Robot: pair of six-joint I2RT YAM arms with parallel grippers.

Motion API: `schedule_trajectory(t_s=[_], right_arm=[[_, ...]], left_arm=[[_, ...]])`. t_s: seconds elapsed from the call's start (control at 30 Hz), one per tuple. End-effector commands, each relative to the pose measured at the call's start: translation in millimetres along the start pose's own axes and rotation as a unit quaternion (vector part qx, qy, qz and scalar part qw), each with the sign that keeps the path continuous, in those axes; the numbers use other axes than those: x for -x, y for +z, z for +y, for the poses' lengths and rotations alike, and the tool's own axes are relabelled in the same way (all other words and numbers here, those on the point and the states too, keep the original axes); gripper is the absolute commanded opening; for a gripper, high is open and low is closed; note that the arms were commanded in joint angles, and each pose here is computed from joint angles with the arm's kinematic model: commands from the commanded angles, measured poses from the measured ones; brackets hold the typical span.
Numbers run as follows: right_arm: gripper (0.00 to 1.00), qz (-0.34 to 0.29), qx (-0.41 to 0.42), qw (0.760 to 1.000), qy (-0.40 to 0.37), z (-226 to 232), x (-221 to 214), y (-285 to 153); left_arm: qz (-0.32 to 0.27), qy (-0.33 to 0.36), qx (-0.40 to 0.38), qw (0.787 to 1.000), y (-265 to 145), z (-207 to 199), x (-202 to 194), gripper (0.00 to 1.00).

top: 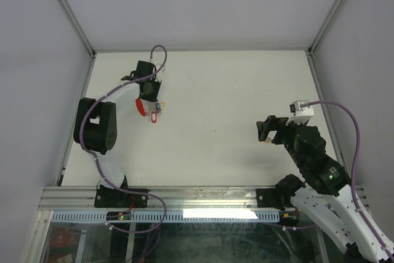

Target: Put the keys on the keyring

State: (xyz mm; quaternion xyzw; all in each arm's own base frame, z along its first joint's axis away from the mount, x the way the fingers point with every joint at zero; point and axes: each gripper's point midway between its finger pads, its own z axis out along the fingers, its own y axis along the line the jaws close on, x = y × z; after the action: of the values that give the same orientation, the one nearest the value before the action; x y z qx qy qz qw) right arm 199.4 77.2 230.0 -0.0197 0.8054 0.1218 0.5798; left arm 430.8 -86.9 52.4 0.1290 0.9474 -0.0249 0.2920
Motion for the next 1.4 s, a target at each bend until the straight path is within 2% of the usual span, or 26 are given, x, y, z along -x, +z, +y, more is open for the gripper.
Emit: schedule_trajectory(t_s=[0.0,0.3,0.77,0.93,1.2,1.27,1.33,1.37], right_arm=[[1.00,-0.023,0.006,1.000,0.014,4,13,1],[1.00,-0.044,-0.036,0.998,0.032,-12,19,-4],[1.00,-0.082,-0.085,0.992,0.045,-34,30,-16],[1.00,-0.094,-0.092,0.990,0.053,-38,34,-21],[1.00,-0.090,-0.081,0.992,0.048,-35,31,-21],[1.00,-0.089,-0.079,0.992,0.048,-34,32,-21],[1.00,-0.090,-0.076,0.992,0.046,-34,32,-21],[1.00,-0.089,-0.071,0.993,0.044,-32,32,-22]], left_arm=[[-0.058,0.077,-0.054,0.994,-28,-57,26,0.00],[-0.084,0.138,-0.184,0.969,-63,-164,11,0.00],[-0.138,0.259,-0.288,0.911,-145,-308,-63,0.00],[-0.123,0.302,-0.311,0.893,-156,-336,-101,0.00],[-0.081,0.343,-0.333,0.875,-153,-358,-150,0.00],[-0.075,0.342,-0.336,0.874,-153,-361,-155,0.10],[-0.073,0.337,-0.339,0.875,-155,-362,-157,0.28],[-0.076,0.331,-0.343,0.876,-158,-363,-155,0.33]])
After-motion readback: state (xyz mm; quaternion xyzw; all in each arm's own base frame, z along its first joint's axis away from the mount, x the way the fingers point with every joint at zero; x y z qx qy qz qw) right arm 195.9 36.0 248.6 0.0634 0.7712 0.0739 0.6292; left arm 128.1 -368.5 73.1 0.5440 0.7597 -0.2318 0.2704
